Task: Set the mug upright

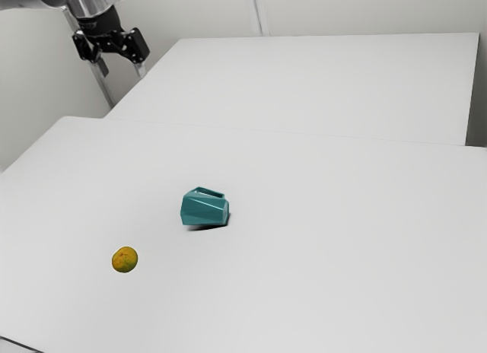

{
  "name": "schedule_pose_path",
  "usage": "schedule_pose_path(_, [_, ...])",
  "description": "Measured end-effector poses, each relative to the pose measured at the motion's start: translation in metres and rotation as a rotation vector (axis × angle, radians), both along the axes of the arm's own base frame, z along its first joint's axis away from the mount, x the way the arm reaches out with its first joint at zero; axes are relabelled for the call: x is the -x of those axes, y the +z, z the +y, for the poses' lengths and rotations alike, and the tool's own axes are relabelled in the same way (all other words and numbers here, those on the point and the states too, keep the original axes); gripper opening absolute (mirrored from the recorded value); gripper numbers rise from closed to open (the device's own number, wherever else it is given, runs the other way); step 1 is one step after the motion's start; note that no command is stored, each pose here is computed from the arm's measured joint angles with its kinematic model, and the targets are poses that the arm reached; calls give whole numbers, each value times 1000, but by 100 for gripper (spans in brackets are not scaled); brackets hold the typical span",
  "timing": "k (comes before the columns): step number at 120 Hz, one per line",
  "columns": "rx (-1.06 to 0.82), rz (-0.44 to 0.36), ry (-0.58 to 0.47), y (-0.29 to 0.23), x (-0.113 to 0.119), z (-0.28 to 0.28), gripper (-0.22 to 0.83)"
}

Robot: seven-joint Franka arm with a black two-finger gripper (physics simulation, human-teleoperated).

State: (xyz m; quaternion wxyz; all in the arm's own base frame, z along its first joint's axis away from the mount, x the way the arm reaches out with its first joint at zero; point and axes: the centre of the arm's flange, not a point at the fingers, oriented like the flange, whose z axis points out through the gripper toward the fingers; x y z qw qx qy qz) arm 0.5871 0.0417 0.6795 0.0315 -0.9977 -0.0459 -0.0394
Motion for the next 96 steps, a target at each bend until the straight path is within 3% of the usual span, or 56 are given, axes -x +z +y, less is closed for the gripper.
schedule_pose_path(20, [59,36,3,-18,-5,0,61])
schedule_pose_path(41, [361,184,157,-146,7,71,62])
schedule_pose_path(62, [688,220,202,-256,43,73,61])
schedule_pose_path(76, [831,185,219,-304,65,85,62])
schedule_pose_path(96, [961,69,208,-345,60,100,62])
